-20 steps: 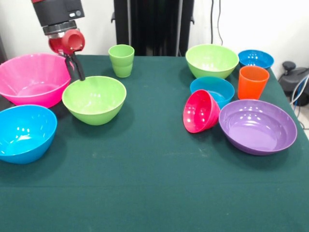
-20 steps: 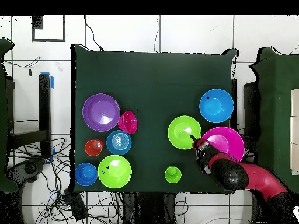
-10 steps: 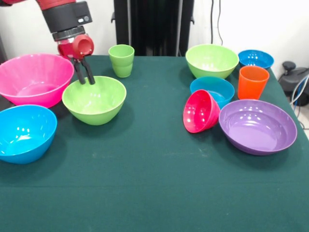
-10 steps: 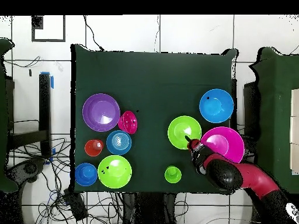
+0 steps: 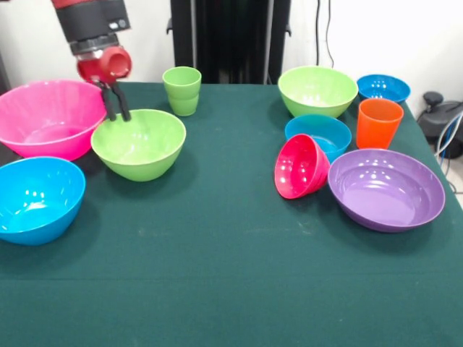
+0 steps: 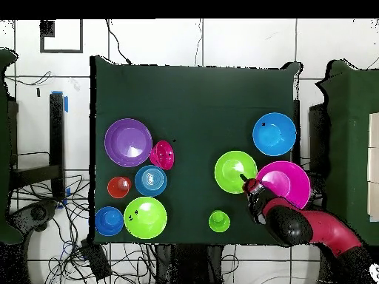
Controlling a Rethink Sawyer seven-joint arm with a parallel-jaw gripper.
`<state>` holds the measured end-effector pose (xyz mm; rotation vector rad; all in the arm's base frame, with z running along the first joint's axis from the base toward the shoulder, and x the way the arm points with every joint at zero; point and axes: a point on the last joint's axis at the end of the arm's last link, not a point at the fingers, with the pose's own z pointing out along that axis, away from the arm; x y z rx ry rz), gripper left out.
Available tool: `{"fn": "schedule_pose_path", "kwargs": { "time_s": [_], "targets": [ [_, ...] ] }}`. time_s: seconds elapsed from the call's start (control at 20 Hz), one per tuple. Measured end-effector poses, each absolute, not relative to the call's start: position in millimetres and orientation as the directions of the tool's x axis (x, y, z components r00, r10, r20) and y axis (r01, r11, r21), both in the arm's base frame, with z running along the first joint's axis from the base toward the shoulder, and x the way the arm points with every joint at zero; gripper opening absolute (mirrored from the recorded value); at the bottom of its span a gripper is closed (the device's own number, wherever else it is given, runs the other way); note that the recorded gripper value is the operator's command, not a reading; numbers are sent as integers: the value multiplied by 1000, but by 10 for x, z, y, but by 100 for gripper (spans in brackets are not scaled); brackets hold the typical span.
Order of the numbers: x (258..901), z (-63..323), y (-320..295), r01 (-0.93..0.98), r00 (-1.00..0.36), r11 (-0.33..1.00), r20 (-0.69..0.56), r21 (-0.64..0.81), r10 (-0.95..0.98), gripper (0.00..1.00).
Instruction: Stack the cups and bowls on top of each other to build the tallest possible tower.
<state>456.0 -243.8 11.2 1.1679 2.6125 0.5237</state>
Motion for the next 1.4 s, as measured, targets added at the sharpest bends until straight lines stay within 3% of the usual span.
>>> {"fn": "schedule_pose_path", "kwargs": {
  "time_s": [0.7,1.4],
  "targets": [
    [4341,761,-3235,734,-584,610,-181,298,792,100],
    [4492,582,-2779,698,-647,655,-135,290,750,100]
  ]
}}
